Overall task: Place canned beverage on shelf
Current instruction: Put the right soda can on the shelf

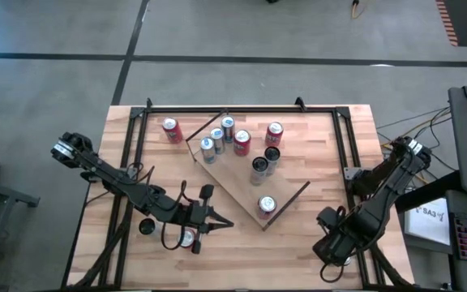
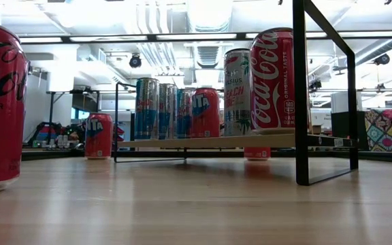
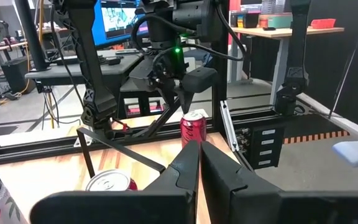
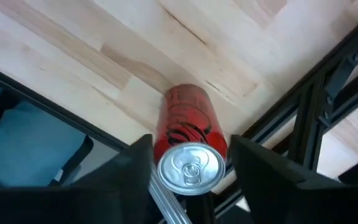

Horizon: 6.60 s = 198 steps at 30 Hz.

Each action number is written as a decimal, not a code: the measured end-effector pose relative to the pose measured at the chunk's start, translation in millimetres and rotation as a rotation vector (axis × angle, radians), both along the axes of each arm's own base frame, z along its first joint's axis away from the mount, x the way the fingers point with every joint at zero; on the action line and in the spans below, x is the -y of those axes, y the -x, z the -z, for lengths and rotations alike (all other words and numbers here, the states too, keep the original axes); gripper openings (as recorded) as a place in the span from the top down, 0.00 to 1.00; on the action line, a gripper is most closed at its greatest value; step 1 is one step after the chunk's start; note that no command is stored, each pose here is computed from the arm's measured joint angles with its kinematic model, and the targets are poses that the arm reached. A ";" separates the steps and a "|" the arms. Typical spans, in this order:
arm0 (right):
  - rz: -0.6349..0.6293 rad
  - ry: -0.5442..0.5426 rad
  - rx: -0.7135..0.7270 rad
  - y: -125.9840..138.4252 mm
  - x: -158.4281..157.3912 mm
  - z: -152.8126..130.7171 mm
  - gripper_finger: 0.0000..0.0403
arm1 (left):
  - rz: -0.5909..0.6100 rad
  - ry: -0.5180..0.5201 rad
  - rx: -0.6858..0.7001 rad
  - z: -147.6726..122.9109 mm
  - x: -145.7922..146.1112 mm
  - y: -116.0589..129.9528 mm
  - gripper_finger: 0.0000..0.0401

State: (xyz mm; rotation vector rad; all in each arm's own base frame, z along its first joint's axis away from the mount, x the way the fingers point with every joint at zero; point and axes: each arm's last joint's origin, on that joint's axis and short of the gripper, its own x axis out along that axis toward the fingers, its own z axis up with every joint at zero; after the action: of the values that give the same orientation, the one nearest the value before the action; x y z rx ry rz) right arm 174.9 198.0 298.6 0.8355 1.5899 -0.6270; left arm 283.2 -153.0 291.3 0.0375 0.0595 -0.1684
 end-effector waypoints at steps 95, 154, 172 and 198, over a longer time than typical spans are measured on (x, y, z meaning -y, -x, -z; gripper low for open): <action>0.151 0.237 -0.005 26.0 -57.3 63.7 0.27 | 0.004 -0.027 0.009 -0.3 0.7 0.6 1.00; -0.491 0.473 0.846 -140.7 56.5 -85.7 0.26 | -0.008 -0.115 0.250 -28.3 -40.3 81.9 1.00; -0.546 0.401 0.762 -208.3 121.3 -51.4 0.26 | -0.088 -0.103 0.382 -31.6 -69.2 125.1 1.00; -0.732 0.343 0.332 -270.4 173.1 -1.9 0.26 | -0.091 -0.133 0.374 -29.1 -68.9 124.6 1.00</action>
State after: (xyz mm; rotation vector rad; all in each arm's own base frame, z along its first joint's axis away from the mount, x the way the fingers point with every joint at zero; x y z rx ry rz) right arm 445.3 24.9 300.5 0.0628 1.3029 -0.1998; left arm 158.6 -84.1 320.4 0.1978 -0.3009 -0.0644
